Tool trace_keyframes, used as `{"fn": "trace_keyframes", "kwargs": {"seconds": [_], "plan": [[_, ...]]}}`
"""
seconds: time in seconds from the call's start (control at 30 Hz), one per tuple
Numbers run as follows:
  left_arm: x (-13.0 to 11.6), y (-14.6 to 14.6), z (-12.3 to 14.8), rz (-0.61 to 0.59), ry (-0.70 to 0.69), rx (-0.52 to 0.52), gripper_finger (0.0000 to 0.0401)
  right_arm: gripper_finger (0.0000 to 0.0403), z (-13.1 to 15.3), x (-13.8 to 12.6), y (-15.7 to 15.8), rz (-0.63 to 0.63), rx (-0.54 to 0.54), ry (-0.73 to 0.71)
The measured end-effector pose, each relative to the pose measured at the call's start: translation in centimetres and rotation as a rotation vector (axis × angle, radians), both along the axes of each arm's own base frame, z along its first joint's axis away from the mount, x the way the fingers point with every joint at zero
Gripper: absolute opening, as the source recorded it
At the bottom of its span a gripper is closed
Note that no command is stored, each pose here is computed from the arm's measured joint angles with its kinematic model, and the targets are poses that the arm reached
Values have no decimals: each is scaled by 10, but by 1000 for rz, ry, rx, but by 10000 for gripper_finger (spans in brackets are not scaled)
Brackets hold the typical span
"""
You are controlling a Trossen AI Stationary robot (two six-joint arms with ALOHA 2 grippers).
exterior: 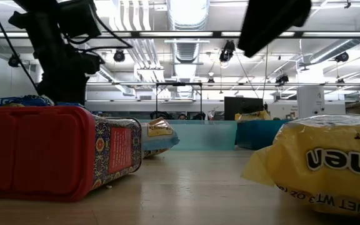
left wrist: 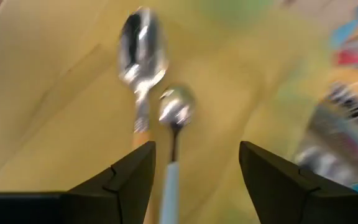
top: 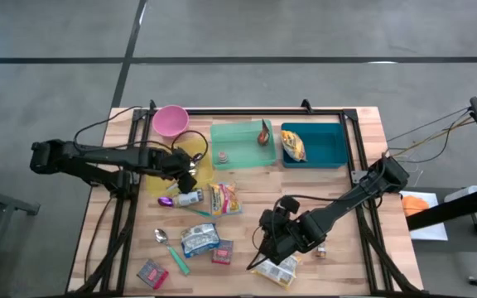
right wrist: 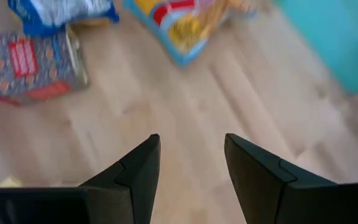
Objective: Pick & Place Food Item
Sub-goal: Put the yellow noodle pack into the blue bin
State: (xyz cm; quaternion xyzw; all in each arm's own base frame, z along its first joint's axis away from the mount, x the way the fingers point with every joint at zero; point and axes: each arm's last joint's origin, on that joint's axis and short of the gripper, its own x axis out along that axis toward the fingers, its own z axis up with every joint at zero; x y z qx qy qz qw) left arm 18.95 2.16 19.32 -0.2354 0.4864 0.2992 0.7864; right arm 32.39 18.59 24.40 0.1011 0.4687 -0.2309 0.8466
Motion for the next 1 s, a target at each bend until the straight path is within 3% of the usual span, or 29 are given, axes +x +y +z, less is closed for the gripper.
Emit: {"fn": "trace_keyframes", "kwargs": {"seconds": [0.17, 0.37, 0.57, 0.7, 1.0], "plan": [[15, -13, 9, -126, -190, -26, 240, 178, -5, -8, 1, -71, 105, 90], [27, -36, 21, -293, -365, -3, 240, 178, -9, -29, 2, -252, 124, 213], [35, -53, 32, -412, -506, 26, 240, 178, -20, -48, 17, -309, 226, 324], [37, -55, 35, -443, -547, 50, 240, 178, -29, -61, 27, -338, 255, 371], [38, -55, 36, -440, -549, 54, 240, 178, -54, -74, 38, -355, 322, 322]]}}
